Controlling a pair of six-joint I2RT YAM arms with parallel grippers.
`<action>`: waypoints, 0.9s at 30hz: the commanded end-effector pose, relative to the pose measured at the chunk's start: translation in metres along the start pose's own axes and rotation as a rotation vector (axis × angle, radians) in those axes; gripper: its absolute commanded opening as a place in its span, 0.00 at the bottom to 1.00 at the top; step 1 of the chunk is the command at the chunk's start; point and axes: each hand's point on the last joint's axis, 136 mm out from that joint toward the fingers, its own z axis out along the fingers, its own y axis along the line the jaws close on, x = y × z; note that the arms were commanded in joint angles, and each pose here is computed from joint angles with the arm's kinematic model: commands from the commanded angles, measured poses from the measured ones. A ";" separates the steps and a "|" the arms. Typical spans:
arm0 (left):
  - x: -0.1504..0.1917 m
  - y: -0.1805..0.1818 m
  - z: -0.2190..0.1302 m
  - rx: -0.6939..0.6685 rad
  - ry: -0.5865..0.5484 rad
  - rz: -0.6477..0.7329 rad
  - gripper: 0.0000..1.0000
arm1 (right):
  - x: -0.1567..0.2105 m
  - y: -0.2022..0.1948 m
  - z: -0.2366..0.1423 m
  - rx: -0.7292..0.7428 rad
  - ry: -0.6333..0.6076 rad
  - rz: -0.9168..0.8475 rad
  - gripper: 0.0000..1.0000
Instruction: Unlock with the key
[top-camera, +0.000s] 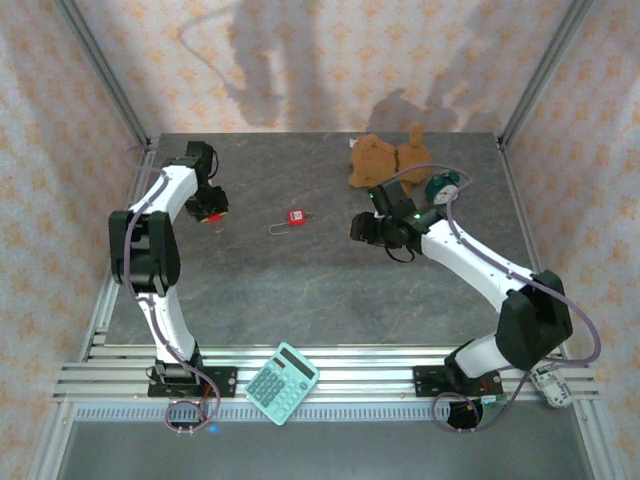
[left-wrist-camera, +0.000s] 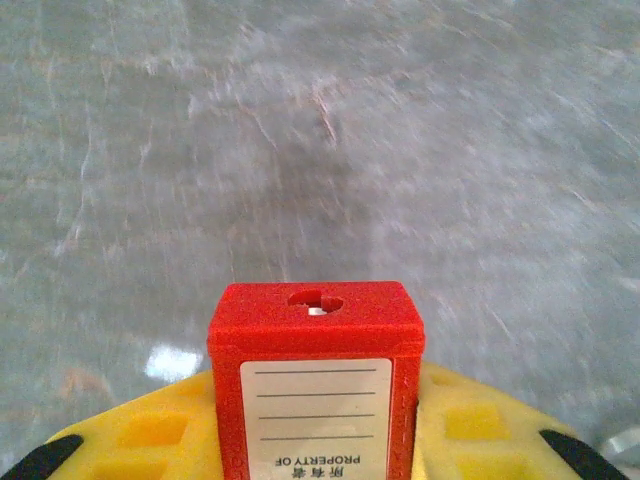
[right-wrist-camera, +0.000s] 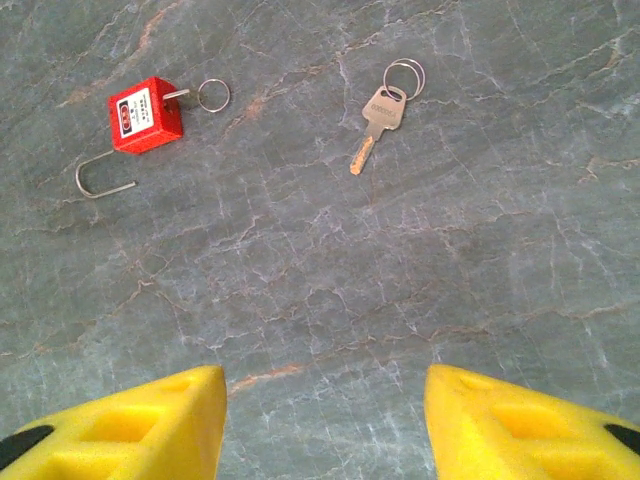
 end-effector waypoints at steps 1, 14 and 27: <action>0.017 -0.009 -0.029 0.013 -0.054 0.027 0.35 | 0.001 -0.008 -0.009 0.013 -0.026 0.006 0.54; 0.134 -0.085 -0.059 0.123 -0.124 0.237 0.34 | 0.014 -0.028 -0.005 0.057 -0.034 0.011 0.54; 0.219 -0.157 -0.005 0.156 -0.002 0.416 0.34 | 0.008 -0.053 0.025 0.124 -0.003 0.034 0.54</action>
